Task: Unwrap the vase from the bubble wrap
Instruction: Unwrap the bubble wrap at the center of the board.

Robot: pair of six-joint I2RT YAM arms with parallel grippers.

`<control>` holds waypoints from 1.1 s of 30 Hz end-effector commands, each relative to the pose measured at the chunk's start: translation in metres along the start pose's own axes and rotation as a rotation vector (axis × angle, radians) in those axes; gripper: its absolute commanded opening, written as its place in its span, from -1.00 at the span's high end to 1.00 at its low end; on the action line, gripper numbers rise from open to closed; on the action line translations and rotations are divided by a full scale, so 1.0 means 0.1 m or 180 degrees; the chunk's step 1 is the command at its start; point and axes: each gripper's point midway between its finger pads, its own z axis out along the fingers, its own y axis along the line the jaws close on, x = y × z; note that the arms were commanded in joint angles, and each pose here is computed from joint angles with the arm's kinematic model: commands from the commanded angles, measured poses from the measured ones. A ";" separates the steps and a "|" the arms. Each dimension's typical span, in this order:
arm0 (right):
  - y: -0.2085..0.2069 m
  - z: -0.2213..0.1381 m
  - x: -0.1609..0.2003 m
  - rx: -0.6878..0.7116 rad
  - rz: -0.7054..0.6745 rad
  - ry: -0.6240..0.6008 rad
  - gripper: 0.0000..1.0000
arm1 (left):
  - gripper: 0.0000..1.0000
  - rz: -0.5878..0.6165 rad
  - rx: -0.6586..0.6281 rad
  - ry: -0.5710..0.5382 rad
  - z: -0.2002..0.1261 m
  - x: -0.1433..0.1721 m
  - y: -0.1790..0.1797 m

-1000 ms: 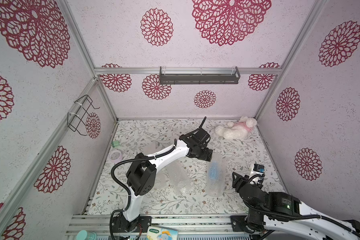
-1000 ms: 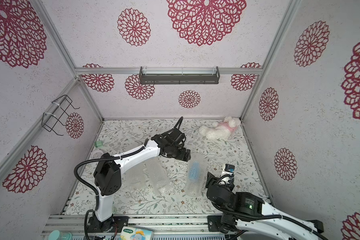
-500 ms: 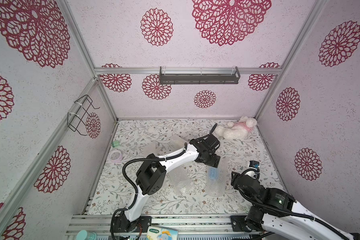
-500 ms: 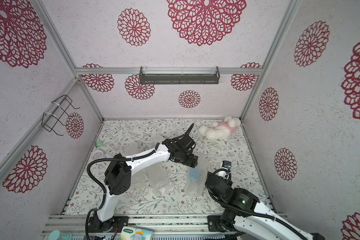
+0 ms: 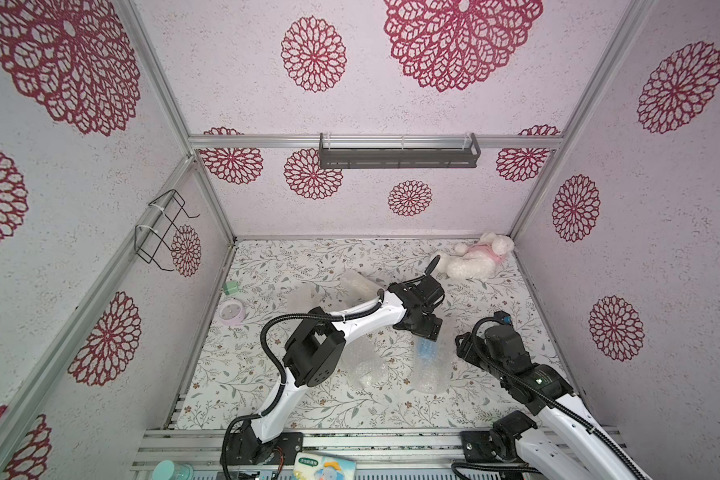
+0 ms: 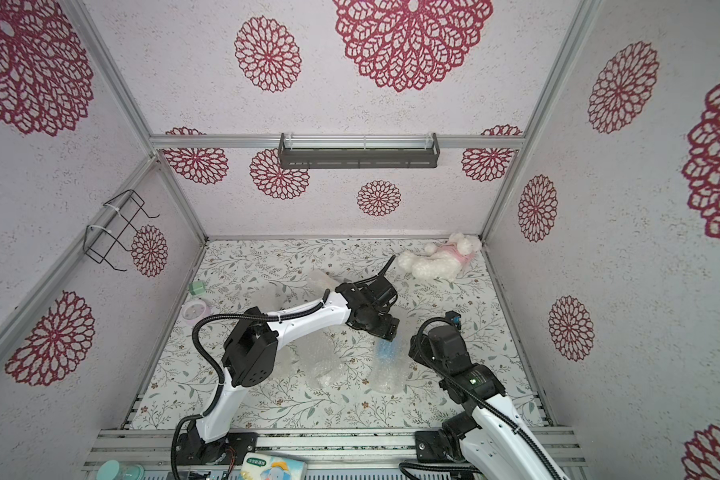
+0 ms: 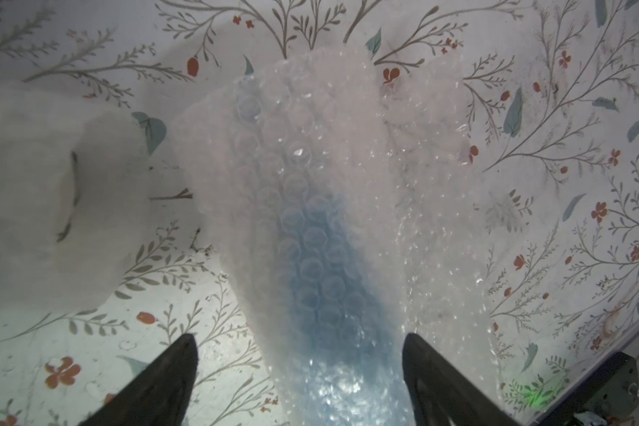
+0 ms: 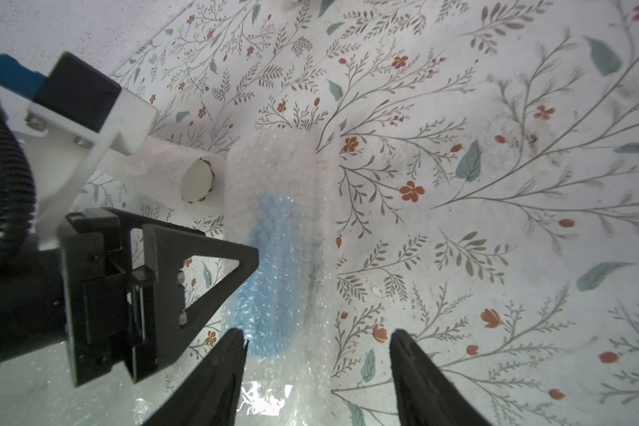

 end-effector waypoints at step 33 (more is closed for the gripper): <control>0.11 0.47 0.16 -0.0269 -0.0152 0.0443 -0.08 | -0.77 -0.0426 -0.0195 0.0057 -0.16 0.28 0.73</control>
